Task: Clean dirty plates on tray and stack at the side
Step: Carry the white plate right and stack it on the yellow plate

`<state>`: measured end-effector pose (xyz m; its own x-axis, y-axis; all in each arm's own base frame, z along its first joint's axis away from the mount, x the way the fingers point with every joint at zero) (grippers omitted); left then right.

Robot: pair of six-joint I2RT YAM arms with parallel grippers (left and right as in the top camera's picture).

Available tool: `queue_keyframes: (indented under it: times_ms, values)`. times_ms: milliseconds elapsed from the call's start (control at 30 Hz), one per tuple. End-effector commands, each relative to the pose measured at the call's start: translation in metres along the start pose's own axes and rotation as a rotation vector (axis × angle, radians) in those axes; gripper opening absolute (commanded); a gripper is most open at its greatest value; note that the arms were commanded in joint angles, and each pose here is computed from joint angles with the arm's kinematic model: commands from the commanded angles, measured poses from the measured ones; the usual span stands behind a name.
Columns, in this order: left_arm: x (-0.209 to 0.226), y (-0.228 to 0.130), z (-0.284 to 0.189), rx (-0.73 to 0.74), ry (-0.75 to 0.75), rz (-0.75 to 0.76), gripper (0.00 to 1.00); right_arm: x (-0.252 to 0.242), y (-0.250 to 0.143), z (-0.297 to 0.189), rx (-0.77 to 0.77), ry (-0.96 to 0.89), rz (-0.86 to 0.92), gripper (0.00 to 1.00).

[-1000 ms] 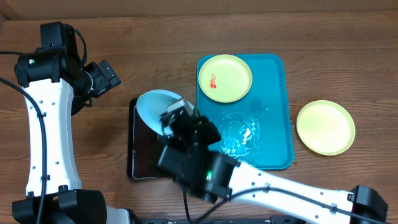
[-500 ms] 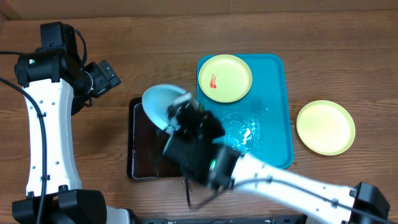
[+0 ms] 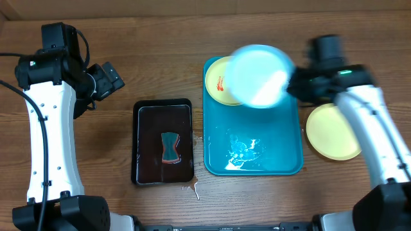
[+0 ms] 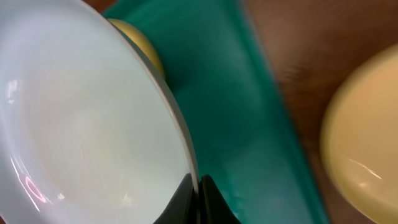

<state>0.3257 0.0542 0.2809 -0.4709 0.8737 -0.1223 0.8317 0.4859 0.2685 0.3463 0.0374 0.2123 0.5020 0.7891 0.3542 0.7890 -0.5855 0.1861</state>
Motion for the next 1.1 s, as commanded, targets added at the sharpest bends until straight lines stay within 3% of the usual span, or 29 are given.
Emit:
queue_keyframes:
  times_ms: [0,167,433,633,1067]
  values:
    - [0.001,0.003,-0.004,-0.019,0.002,0.017,1.0,-0.056,0.02,-0.025,0.0,-0.064,0.196,0.04]
    - [0.001,0.003,-0.004,-0.018,0.003,0.017,1.0,-0.146,0.02,-0.021,0.022,-0.267,0.407,0.04]
    - [0.001,0.003,-0.004,-0.018,0.003,0.017,1.0,-0.209,-0.01,0.032,0.054,-0.272,0.563,0.04]
    - [0.001,0.003,-0.004,-0.018,0.003,0.017,1.0,-0.218,-0.012,0.037,0.024,-0.295,0.577,0.04]
    - [0.001,0.003,-0.004,-0.019,0.002,0.017,1.0,-0.191,0.015,-0.038,-0.123,-0.254,0.543,0.04]
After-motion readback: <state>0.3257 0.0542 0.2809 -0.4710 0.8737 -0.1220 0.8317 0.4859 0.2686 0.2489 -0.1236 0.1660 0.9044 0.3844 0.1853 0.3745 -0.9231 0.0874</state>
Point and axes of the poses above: each gripper's point midway between its finger pads, its own z axis out along the fingers, its own x axis along the line the jaws close on, y = z × x, the point moved 6 cm from there along -z, back along the fingers, and after that the axes turned 7 degrees about z, right-handed, at the moved point
